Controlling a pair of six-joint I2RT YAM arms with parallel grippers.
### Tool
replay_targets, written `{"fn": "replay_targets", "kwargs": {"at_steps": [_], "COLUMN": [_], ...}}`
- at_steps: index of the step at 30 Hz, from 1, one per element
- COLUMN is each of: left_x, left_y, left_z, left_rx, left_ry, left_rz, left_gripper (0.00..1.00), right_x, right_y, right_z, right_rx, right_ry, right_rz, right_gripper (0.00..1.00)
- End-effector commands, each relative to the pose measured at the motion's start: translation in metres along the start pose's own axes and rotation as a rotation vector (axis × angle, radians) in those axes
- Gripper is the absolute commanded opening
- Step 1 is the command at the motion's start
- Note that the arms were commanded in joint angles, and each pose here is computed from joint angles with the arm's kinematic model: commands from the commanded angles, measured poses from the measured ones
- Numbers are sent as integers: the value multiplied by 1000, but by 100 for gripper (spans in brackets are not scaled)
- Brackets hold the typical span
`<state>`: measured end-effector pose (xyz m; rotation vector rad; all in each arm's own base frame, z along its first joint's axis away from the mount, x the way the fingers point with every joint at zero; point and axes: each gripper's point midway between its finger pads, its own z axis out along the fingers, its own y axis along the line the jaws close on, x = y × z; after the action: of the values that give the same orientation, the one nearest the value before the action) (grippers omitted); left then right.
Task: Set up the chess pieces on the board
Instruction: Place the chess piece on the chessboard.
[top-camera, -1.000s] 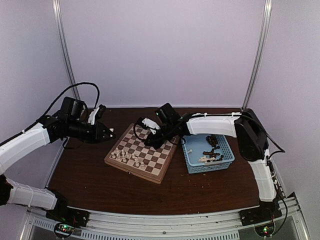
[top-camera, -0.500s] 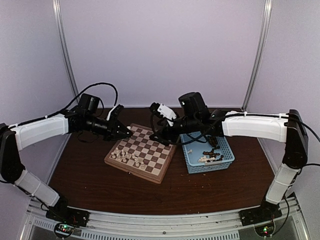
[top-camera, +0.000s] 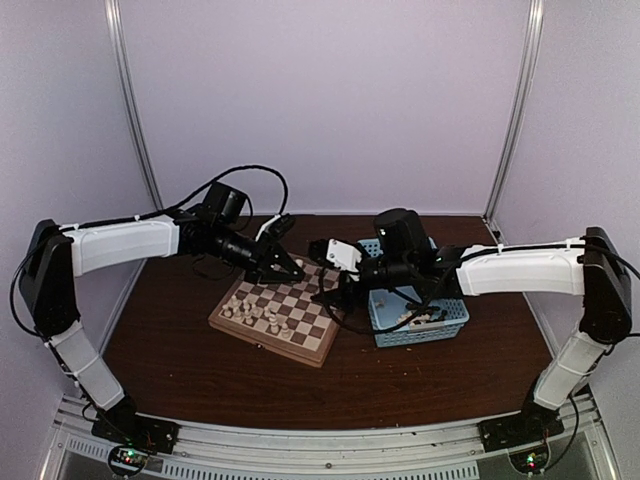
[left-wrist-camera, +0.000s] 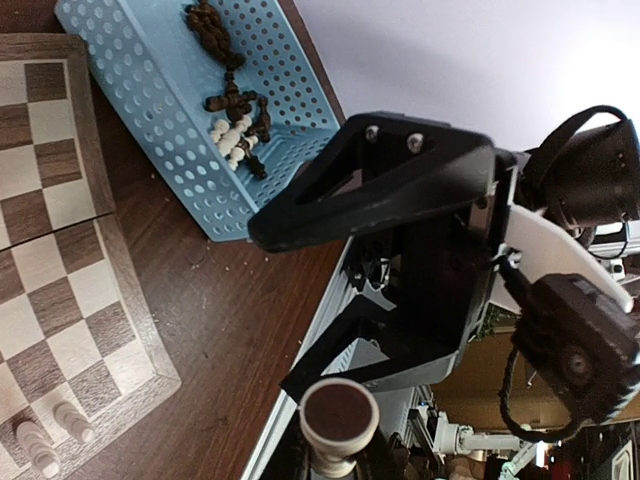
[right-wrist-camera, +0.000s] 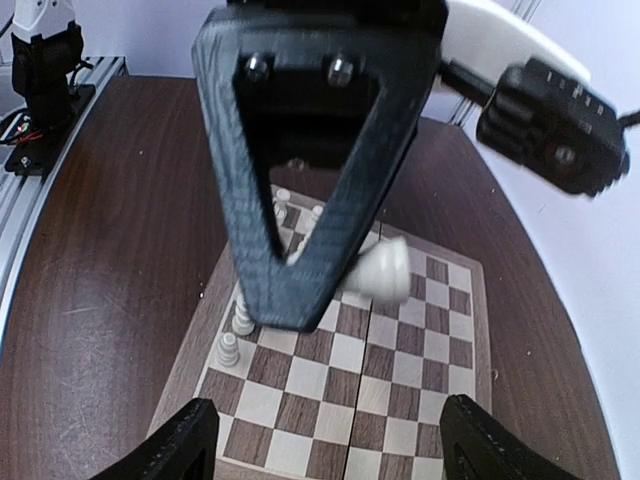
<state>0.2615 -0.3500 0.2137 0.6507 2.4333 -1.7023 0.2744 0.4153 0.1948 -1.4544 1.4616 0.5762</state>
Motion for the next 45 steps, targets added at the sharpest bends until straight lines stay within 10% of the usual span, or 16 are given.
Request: {"fn": "replay_targets", "kwargs": {"at_steps": [1,45], "left_x": [4,3], "left_y": [-13,-15], "left_z": [8,29], "left_rx": [47,105], "left_ry": [50,81], "left_rz": [33,23], "left_gripper": [13,23], "right_x": [-38,-36], "right_y": [-4,2], "right_z": [-15,4], "right_rx": [18,-51], "right_ry": [-139,-117], "right_rz": [-70,-46], "right_gripper": [79,28]}}
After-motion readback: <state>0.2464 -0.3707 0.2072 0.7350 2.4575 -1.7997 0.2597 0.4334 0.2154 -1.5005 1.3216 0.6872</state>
